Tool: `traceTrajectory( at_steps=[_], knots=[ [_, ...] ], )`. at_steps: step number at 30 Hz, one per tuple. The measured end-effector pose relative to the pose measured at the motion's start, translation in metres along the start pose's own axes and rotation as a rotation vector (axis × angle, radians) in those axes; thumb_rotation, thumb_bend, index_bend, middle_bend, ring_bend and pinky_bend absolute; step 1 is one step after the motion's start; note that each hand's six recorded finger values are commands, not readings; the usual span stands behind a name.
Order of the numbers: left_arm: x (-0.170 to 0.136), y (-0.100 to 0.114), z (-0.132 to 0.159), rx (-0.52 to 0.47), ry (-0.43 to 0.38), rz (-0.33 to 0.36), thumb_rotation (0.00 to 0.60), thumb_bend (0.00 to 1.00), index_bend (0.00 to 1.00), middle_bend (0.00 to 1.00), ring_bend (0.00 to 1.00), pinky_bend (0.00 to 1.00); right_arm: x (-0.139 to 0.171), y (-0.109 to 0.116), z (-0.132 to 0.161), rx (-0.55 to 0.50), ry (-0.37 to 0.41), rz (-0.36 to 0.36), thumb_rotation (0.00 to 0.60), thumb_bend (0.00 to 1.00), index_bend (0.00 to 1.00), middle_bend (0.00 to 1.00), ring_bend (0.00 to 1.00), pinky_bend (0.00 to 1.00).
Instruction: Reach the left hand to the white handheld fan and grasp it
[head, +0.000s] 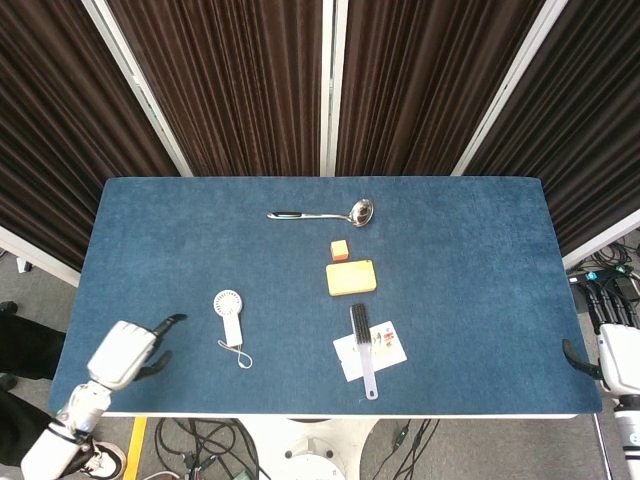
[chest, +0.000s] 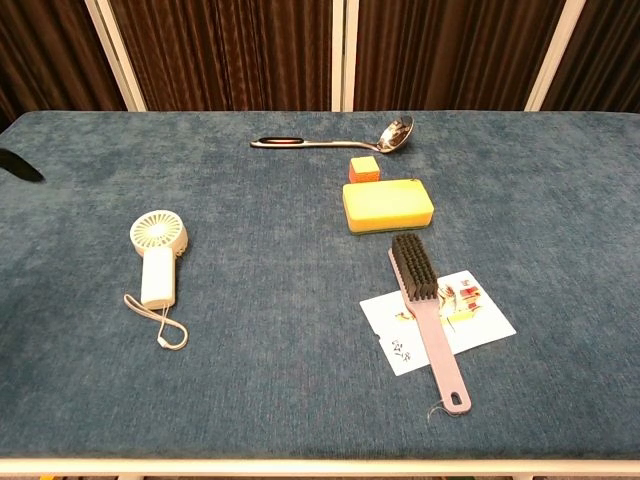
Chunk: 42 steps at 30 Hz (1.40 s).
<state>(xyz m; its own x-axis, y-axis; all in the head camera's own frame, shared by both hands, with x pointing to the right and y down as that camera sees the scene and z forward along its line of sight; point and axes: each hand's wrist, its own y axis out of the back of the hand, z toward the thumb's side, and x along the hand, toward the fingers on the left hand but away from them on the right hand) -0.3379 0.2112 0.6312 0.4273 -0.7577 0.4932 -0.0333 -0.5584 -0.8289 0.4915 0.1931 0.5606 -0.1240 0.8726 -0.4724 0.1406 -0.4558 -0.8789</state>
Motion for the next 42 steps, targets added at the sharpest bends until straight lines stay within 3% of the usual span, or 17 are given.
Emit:
traceTrajectory(
  at_steps=[6,11,26,42],
  knots=[
    [0.018,-0.024,0.015,0.036,-0.052,-0.096,0.600,0.40,0.19,0.85,0.85,0.87,-0.002,0.001,0.000,0.002,-0.006,0.006,0.600,0.28,0.00,0.00,0.00,0.00],
    [0.033,-0.044,0.019,0.067,-0.058,-0.130,0.600,0.40,0.19,0.85,0.84,0.87,-0.003,-0.001,-0.002,0.003,-0.018,0.012,0.600,0.28,0.00,0.00,0.00,0.00],
    [0.060,-0.066,0.023,0.072,-0.051,-0.158,0.600,0.41,0.19,0.85,0.84,0.86,-0.004,-0.005,-0.006,0.007,-0.031,0.026,0.600,0.28,0.00,0.00,0.00,0.00],
    [0.075,-0.073,0.021,0.059,-0.036,-0.171,0.600,0.41,0.19,0.85,0.84,0.86,-0.004,-0.006,-0.009,0.007,-0.043,0.033,0.600,0.28,0.00,0.00,0.00,0.00]
  ],
)
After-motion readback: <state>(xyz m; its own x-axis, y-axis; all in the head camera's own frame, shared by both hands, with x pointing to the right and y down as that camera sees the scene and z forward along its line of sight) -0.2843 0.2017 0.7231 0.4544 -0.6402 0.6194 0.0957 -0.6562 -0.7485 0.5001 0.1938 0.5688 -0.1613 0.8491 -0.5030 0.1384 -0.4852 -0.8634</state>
